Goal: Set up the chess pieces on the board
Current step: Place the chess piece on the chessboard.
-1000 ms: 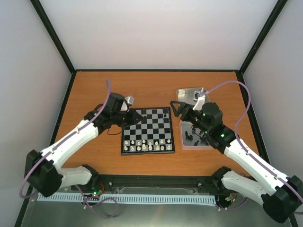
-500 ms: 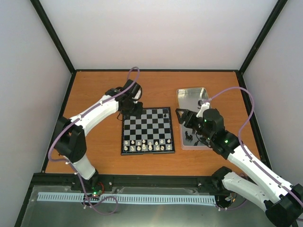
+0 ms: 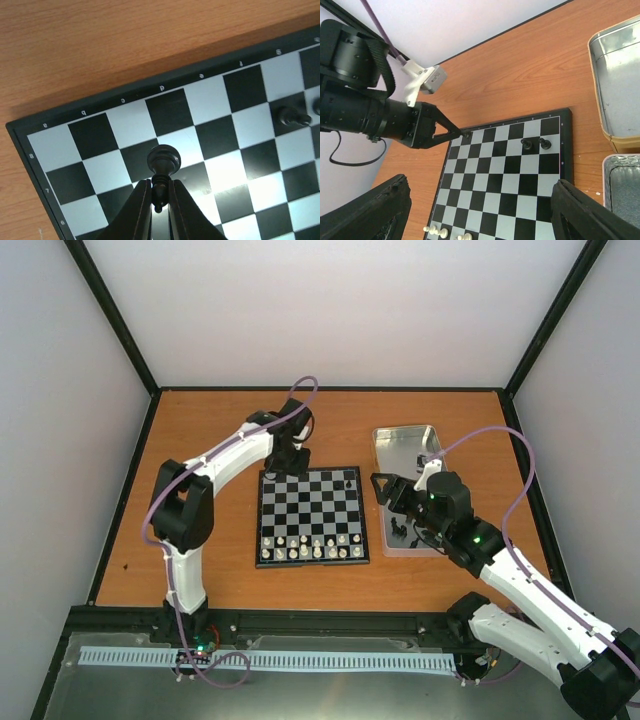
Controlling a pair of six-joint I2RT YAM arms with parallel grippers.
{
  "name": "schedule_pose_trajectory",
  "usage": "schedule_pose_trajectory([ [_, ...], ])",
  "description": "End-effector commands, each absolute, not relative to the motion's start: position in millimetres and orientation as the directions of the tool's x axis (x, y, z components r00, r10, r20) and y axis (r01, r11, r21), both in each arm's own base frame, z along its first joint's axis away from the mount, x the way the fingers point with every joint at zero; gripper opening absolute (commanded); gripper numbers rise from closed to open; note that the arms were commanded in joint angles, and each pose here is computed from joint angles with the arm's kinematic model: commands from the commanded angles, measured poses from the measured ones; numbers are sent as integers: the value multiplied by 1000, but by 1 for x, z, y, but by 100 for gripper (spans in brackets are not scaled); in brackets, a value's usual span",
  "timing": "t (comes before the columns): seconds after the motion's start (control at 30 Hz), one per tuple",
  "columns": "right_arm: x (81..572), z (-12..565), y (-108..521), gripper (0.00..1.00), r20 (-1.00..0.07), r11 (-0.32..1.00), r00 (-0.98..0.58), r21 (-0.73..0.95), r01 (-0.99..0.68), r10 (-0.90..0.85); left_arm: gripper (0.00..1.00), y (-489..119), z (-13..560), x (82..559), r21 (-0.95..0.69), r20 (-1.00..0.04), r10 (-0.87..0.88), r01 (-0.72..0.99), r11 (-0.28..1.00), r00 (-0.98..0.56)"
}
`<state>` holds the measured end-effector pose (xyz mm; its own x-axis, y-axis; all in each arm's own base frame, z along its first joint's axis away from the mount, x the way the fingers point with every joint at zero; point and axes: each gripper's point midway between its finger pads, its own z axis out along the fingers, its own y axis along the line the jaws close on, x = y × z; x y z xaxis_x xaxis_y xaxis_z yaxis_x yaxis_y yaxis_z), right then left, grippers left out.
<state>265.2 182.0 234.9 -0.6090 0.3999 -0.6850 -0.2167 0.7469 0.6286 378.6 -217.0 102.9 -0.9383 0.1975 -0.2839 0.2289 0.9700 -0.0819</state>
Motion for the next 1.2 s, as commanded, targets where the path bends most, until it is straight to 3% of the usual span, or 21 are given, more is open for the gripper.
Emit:
schedule_pose_trajectory([
  [0.0,264,231,178,77,-676,746,-611,635,-199,412,2,-203,104,393,-1,-276,210,219,976,-938],
  [0.33,262,224,180,77,-662,743,-629,641,-193,408,2,-199,74,400,52,-214,227,221,974,-950],
  [0.93,262,229,182,77,-678,741,-621,634,-221,394,4,-196,59,400,66,-189,233,224,972,-954],
  [1.17,262,230,184,77,-679,738,-621,635,-229,392,28,-201,66,409,46,-225,224,219,975,-948],
])
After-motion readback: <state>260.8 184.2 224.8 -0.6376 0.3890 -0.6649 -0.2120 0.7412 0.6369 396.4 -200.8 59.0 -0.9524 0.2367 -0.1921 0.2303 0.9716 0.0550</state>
